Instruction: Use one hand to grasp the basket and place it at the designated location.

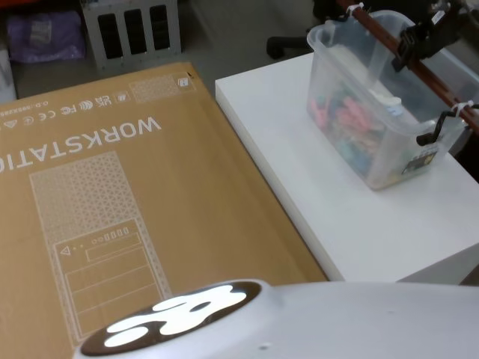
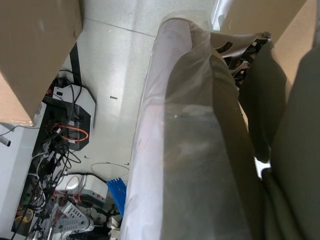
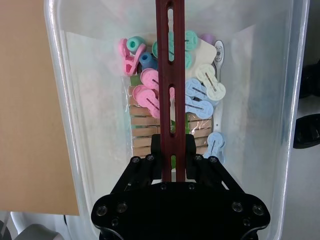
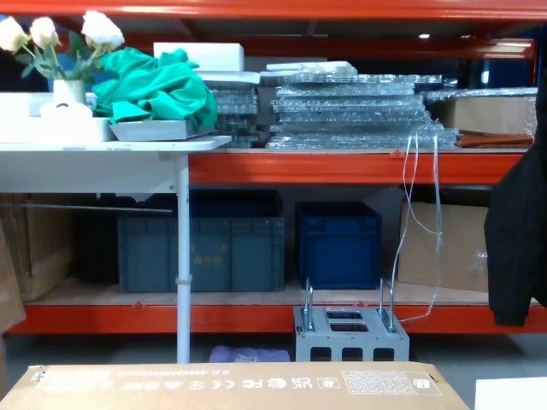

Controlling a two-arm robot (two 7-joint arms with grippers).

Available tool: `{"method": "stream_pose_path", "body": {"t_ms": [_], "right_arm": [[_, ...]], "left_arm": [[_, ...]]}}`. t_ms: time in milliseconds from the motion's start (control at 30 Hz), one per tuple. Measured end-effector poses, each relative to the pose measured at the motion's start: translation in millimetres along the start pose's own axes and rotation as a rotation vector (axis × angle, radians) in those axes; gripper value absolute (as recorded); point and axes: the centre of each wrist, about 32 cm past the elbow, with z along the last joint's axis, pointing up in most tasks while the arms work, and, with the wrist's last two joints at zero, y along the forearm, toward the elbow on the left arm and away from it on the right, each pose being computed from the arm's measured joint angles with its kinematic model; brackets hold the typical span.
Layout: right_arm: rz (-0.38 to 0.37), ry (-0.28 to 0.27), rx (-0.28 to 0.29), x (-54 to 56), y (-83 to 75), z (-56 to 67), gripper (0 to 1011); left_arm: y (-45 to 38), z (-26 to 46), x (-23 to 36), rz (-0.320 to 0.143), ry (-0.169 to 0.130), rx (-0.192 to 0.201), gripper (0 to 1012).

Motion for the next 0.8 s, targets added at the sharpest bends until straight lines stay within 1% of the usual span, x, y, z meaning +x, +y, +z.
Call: {"method": "stream_pose_path", "body": {"t_ms": [200, 500, 533, 567, 633, 733, 800], "right_arm": [[-0.026, -0.006, 0.003, -1.5, -10.6, 0.7, 240], [-0.061, -0.027, 0.007, -3.3, -26.5, 5.4, 240], [-0.066, -0.032, 0.008, -3.4, -29.3, 6.4, 240], [-0.079, -0.040, 0.010, -3.3, -35.4, 8.0, 240], [-0.088, -0.047, 0.011, -3.1, -39.9, 9.5, 240], [-0.120, -0.075, 0.012, -2.0, -54.9, 14.2, 240], [-0.132, -0.089, 0.013, -1.6, -60.4, 16.5, 240]], "left_arm": [[0.0, 0.0, 0.0, 0.000, 0.000, 0.000, 0], [0.0, -0.1, 0.0, 0.000, 0.000, 0.000, 0], [0.0, -0.1, 0.0, 0.000, 0.000, 0.000, 0], [0.0, 0.0, 0.0, 0.000, 0.000, 0.000, 0], [0.0, 0.0, 0.0, 0.000, 0.000, 0.000, 0], [0.0, -0.1, 0.0, 0.000, 0.000, 0.000, 0], [0.0, 0.0, 0.0, 0.000, 0.000, 0.000, 0]]}}
